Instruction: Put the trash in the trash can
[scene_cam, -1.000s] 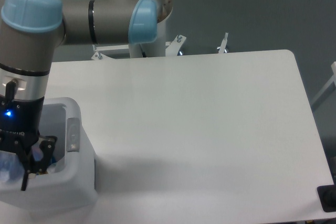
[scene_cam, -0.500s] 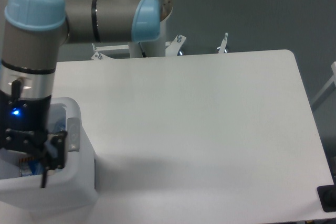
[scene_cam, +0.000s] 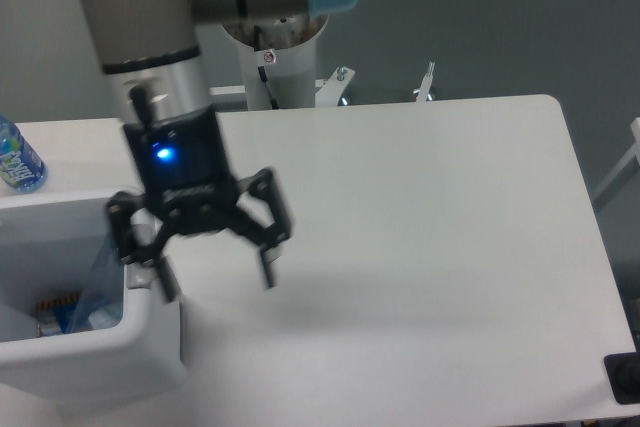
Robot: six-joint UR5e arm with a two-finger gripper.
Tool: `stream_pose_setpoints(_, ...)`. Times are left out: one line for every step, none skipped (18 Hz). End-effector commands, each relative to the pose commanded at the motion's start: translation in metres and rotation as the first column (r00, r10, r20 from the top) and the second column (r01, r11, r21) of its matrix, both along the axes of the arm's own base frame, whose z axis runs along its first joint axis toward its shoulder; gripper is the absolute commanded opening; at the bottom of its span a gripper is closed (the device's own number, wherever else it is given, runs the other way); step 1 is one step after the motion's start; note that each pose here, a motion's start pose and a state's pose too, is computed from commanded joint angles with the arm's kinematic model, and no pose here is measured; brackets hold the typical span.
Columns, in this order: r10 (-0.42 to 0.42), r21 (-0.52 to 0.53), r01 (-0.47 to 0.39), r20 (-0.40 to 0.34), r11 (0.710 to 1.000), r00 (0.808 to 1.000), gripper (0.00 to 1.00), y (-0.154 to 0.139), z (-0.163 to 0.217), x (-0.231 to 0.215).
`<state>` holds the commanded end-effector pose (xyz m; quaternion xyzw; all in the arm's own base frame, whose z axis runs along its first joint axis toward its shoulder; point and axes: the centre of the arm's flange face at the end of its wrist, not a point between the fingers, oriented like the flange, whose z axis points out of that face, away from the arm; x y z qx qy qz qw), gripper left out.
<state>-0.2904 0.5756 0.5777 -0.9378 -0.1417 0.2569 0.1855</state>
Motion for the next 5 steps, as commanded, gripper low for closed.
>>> stream_pose_setpoints(-0.015, -0.051, 0.016, 0.012, 0.999, 1.000, 1.00, -0.013, 0.001, -0.008)
stream_pose_setpoints(-0.044, -0.097, 0.045, 0.016, 0.994, 0.999, 1.00, -0.022, 0.002, -0.012)
stream_pose_setpoints(-0.071, -0.135, 0.073, 0.019, 0.988, 0.997, 1.00, -0.027, 0.003, -0.014)
stream_pose_setpoints(-0.096, -0.162, 0.098, 0.022, 0.982, 0.995, 1.00, -0.029, 0.002, -0.015)
stream_pose_setpoints(-0.101, -0.169, 0.103, 0.023, 0.980, 0.995, 1.00, -0.032, 0.003, -0.016)
